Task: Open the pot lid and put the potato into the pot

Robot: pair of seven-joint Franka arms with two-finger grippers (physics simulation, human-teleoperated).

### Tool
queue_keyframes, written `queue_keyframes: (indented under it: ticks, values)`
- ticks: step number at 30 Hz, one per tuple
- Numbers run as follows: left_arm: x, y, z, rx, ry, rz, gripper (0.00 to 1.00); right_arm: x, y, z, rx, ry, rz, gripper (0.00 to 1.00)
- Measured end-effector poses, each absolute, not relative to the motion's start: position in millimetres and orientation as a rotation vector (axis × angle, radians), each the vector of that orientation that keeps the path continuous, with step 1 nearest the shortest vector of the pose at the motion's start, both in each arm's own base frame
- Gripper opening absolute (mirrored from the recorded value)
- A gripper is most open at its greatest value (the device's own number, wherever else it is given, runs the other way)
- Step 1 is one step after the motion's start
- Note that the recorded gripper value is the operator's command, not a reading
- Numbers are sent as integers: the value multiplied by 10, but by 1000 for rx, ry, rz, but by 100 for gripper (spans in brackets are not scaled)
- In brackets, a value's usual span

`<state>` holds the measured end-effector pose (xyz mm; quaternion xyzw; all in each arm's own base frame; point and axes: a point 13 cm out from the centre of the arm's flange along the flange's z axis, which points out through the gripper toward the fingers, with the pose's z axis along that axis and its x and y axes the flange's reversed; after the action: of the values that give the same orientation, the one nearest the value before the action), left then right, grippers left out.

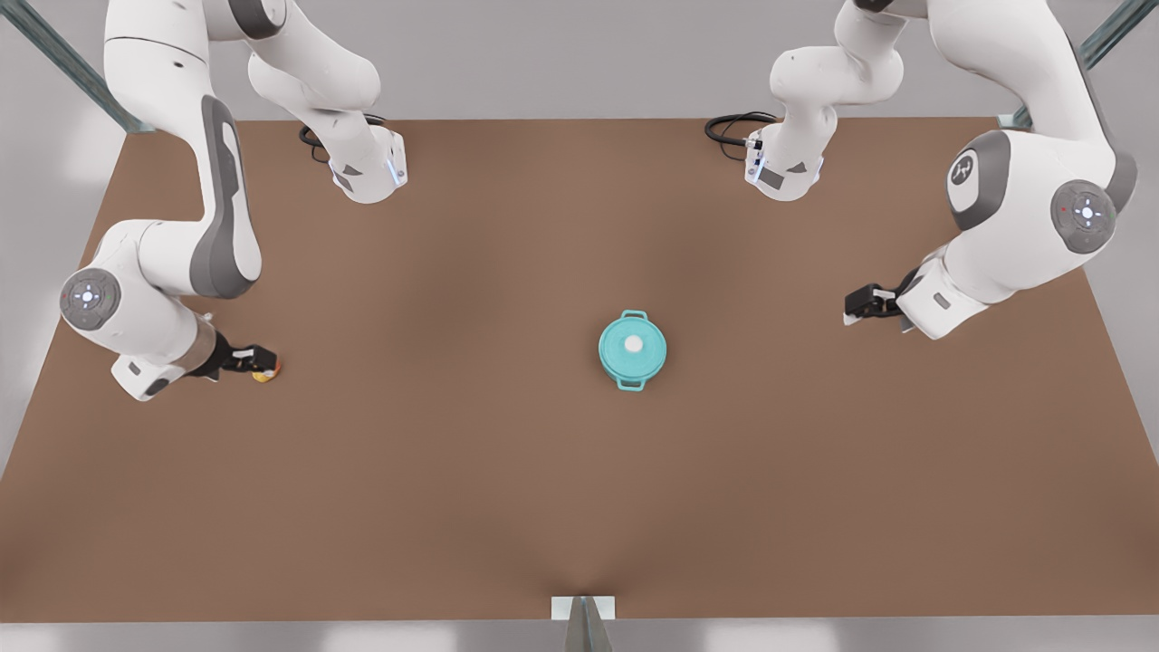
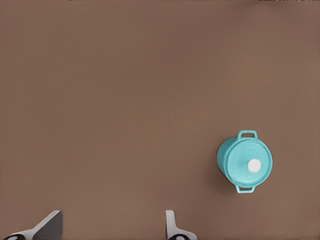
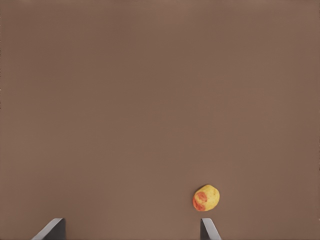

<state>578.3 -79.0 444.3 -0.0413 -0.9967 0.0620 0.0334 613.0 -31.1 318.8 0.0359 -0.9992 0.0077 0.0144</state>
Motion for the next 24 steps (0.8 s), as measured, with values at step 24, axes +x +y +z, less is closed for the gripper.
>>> queue_keyframes:
  ticks: [24]
  values:
    - [4334, -3950, 1516, -241, -3067, -98, 100, 5121, -535, 1639, -180, -3000, -49, 100]
